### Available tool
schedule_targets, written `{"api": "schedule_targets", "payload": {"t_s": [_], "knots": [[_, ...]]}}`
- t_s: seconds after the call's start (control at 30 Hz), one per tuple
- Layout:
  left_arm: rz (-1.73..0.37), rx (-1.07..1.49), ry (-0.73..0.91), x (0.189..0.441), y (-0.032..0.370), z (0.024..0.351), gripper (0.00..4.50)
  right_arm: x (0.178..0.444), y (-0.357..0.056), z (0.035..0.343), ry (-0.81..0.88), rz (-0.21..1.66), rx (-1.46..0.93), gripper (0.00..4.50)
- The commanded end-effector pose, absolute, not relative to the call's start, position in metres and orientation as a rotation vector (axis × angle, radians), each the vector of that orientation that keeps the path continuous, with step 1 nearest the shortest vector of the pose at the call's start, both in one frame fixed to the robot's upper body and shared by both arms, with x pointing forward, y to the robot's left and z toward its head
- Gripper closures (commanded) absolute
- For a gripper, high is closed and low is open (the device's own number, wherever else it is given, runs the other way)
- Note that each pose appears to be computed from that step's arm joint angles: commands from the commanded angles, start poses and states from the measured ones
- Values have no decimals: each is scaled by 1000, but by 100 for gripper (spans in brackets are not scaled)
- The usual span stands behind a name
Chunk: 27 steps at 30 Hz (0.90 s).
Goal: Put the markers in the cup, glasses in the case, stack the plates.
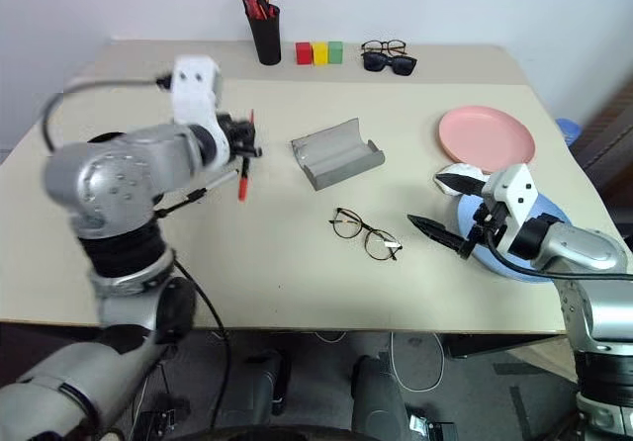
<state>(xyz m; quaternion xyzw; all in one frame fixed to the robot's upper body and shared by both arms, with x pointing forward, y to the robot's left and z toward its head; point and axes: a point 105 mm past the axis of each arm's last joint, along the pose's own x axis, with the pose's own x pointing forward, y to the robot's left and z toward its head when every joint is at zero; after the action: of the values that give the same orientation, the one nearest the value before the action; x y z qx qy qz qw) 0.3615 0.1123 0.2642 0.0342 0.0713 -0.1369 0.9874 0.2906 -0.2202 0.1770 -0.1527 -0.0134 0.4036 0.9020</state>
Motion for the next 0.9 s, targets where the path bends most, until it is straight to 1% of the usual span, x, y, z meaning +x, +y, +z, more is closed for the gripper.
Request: {"api": "schedule_targets", "payload": {"t_s": [0.03, 0.1, 0.23, 0.3, 0.4, 0.6, 0.8, 0.9], "knots": [[-132, 267, -256, 351, 138, 310, 432, 297, -215, 187, -79, 840, -329, 0], [-16, 359, -385, 342, 165, 319, 432, 300, -210, 187, -90, 849, -325, 0], [171, 433, -546, 336, 204, 336, 432, 308, -199, 188, -117, 877, -303, 0], [245, 466, -616, 334, 219, 342, 432, 310, -189, 191, -147, 909, -275, 0], [323, 509, -690, 334, 234, 342, 432, 310, -175, 199, -199, 963, -240, 0], [463, 526, -669, 339, 266, 323, 432, 308, -143, 213, -306, 1103, -173, 0], [490, 524, -659, 344, 269, 310, 432, 306, -126, 216, -347, 1195, -138, 0], [495, 511, -650, 345, 270, 306, 432, 305, -122, 216, -352, 1212, -131, 0]]}}
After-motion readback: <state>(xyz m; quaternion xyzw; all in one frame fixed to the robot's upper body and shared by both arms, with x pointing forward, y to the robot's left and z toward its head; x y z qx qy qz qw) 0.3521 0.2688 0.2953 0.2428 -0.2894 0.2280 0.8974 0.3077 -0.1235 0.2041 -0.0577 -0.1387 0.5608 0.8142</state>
